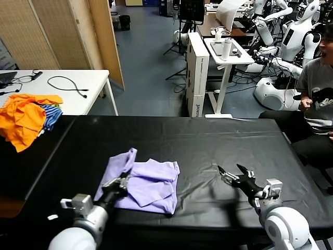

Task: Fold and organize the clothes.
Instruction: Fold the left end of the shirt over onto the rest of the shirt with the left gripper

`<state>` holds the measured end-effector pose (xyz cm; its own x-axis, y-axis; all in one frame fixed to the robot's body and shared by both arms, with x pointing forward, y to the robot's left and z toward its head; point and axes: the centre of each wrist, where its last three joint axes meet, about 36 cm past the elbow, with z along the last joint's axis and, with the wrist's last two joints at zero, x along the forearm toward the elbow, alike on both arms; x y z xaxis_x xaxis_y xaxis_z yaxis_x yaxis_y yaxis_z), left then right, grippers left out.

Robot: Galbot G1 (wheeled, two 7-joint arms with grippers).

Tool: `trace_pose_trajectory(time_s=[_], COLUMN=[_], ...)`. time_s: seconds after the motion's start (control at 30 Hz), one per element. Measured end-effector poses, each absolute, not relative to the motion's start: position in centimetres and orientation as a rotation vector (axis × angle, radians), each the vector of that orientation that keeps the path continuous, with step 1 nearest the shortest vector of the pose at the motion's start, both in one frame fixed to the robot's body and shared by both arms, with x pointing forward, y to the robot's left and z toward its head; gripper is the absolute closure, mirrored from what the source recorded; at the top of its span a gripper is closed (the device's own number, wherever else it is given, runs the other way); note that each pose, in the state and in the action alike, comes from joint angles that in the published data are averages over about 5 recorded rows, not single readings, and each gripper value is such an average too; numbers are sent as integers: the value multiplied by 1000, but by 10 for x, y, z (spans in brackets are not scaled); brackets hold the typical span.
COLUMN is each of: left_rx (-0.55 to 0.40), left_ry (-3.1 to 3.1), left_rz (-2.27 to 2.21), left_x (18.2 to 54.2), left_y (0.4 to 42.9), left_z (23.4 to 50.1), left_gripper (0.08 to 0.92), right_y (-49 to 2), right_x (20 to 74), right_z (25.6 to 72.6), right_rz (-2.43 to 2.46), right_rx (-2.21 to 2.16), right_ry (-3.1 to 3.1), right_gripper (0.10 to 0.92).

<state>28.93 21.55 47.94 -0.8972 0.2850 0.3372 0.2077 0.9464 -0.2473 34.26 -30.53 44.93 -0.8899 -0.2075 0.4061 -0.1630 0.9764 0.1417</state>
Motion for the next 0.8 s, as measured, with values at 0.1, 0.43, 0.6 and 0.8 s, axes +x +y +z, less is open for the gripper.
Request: trace_pose_trajectory(time_s=[0.1, 0.43, 0.6, 0.8], left_rx=[-401, -455, -450, -443], left_ry=[-2718, -2687, -2662, -2638], left_rz=[321, 385, 401, 412], left_x=[291, 299, 301, 300], left_y=[206, 185, 173, 155], left_z=[479, 467, 453, 439], left_gripper=[820, 820, 820, 820], right_y=[-302, -296, -294, -287], right_x=[340, 333, 332, 333], right_z=[448, 444, 445, 447], right_rz=[-142, -131, -128, -119], right_rx=[265, 266, 273, 304], right_ry=[-2688, -2674, -2673, -2663], right_gripper=[115, 115, 115, 115])
